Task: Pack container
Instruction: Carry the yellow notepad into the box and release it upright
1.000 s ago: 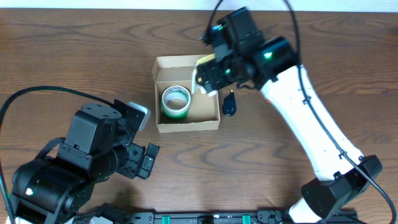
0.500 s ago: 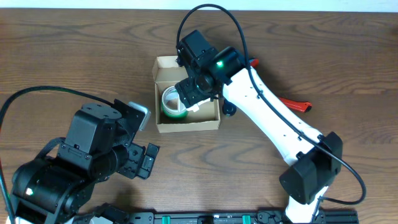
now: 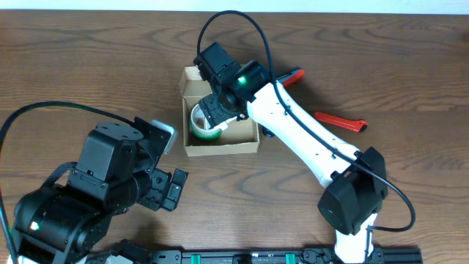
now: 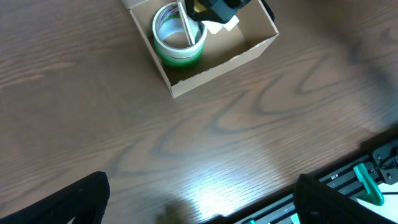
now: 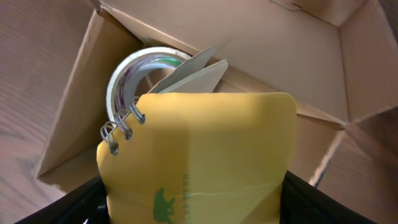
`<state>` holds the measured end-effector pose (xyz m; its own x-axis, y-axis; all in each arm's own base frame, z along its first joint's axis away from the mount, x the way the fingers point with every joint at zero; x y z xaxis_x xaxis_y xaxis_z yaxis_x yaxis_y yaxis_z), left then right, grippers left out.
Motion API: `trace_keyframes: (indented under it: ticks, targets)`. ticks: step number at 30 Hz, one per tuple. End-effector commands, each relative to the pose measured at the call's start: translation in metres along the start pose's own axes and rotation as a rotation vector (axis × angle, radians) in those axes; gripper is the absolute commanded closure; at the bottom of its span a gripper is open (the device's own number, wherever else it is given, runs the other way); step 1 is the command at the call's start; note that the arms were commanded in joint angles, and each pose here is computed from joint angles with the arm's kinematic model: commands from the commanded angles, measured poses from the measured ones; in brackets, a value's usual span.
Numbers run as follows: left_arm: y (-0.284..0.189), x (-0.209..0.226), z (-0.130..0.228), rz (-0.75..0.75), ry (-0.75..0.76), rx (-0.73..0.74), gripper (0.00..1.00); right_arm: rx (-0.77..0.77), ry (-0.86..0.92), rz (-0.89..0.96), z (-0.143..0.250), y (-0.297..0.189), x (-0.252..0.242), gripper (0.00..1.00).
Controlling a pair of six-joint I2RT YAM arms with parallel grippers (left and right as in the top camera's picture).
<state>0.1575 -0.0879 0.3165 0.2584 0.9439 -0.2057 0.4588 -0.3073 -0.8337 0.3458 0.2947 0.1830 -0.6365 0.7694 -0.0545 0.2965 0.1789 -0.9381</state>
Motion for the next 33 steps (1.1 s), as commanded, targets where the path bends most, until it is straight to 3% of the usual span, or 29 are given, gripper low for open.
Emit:
trace_keyframes:
  ticks: [1, 11, 17, 21, 33]
  targets:
    - [-0.003, 0.001, -0.001, -0.006, -0.008, -0.009, 0.05, -0.004, 0.011, 0.022, -0.003, 0.007, 0.001, 0.27]
    - [-0.003, 0.001, -0.001, -0.006, -0.008, -0.009, 0.05, -0.058, 0.022, 0.062, -0.020, -0.031, -0.010, 0.28]
    - [-0.003, 0.001, -0.001, -0.006, -0.008, -0.009, 0.05, 0.013, -0.007, 0.082, -0.007, -0.049, -0.015, 0.26]
    - [-0.003, 0.001, -0.001, -0.006, -0.008, -0.009, 0.05, 0.088, -0.015, 0.112, 0.004, -0.040, -0.019, 0.26]
    - [-0.003, 0.001, -0.001, -0.006, -0.008, -0.009, 0.05, 0.123, -0.057, 0.097, -0.004, 0.015, -0.001, 0.26]
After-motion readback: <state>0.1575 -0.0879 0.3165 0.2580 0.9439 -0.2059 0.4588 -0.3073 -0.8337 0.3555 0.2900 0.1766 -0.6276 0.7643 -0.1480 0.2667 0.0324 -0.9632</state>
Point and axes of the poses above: each gripper's point midway between its finger pads, its own y axis out along the fingers, its own x axis along the line the jaws close on, z = x × y, the point moved 4 cm from there along -y, back along the fingers, and after that the axes turned 13 degrees about -y, right-handed, at the moved point
